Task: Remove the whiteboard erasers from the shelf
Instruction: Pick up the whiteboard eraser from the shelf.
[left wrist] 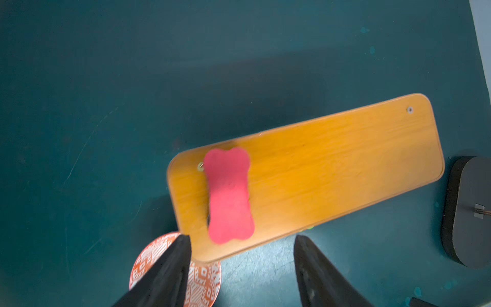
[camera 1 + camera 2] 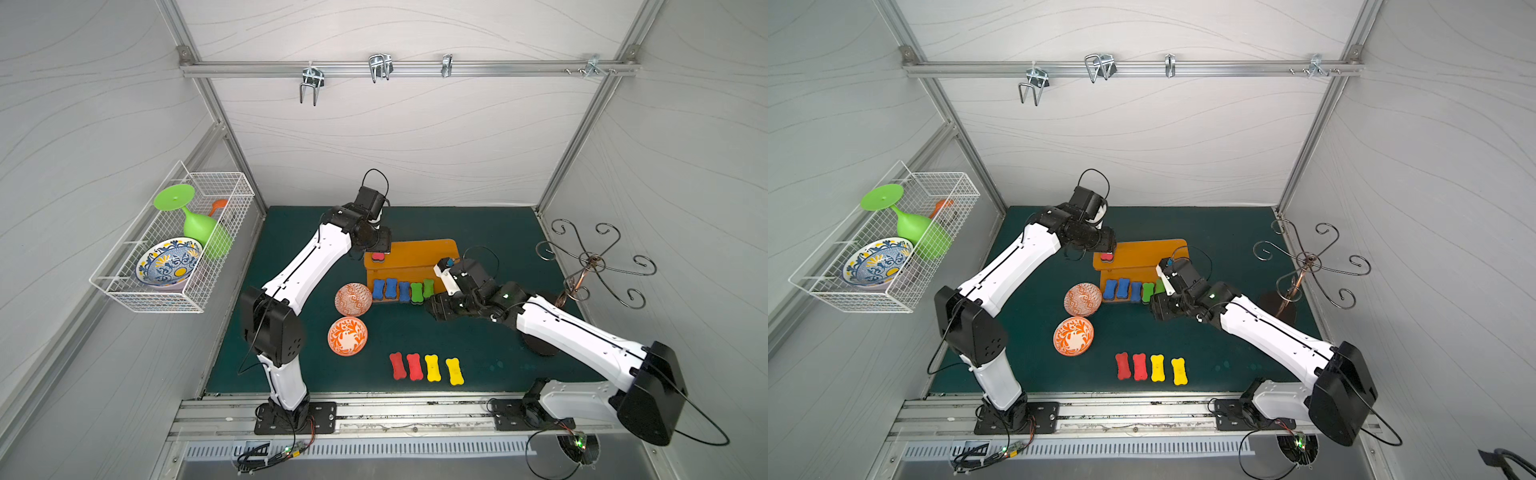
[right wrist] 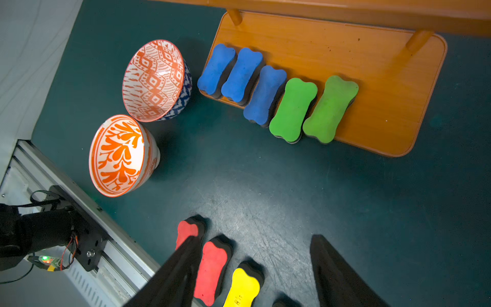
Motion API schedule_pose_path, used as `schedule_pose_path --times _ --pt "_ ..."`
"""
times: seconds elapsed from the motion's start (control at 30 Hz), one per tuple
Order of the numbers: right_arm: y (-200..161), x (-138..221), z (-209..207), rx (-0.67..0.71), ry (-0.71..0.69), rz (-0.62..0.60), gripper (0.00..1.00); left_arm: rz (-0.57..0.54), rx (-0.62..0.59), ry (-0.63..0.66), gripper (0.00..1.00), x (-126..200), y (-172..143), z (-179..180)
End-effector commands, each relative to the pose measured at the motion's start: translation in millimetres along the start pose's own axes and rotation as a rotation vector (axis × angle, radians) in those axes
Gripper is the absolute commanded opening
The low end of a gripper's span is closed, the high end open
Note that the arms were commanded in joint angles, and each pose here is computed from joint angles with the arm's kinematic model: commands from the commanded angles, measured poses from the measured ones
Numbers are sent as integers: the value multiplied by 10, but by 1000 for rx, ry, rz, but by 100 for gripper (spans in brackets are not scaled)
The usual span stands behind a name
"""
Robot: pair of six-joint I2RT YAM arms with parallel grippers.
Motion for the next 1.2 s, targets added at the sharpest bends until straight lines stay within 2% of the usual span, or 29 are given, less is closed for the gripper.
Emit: schedule_pose_path --times 0.0,0.27,0.53,0.83,1.03,1.17 --pt "55 76 21 13 67 -35 70 22 -49 43 65 -79 63 -10" --pt "84 69 -47 -6 85 -37 71 94 -51 114 64 -350 -28 62" --pt "95 98 -44 -8 89 -48 71 117 -46 123 46 -493 -64 74" --pt "90 155 -58 -8 78 -61 70 142 -36 135 40 -623 -113 93" --pt "113 195 -78 -3 73 -73 70 134 -6 124 24 -499 -116 83" --pt "153 269 -102 7 68 -97 70 111 24 106 20 -263 -178 31"
Point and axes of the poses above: each gripper's point midway between its finger pads, its own x axis back along the fingers, its own z axis along the line the jaws close on, y = z × x, the point moved 5 cm from there along x, back along the fingers, and after that the axes turned 3 degrees about x, right-handed, at the moved point
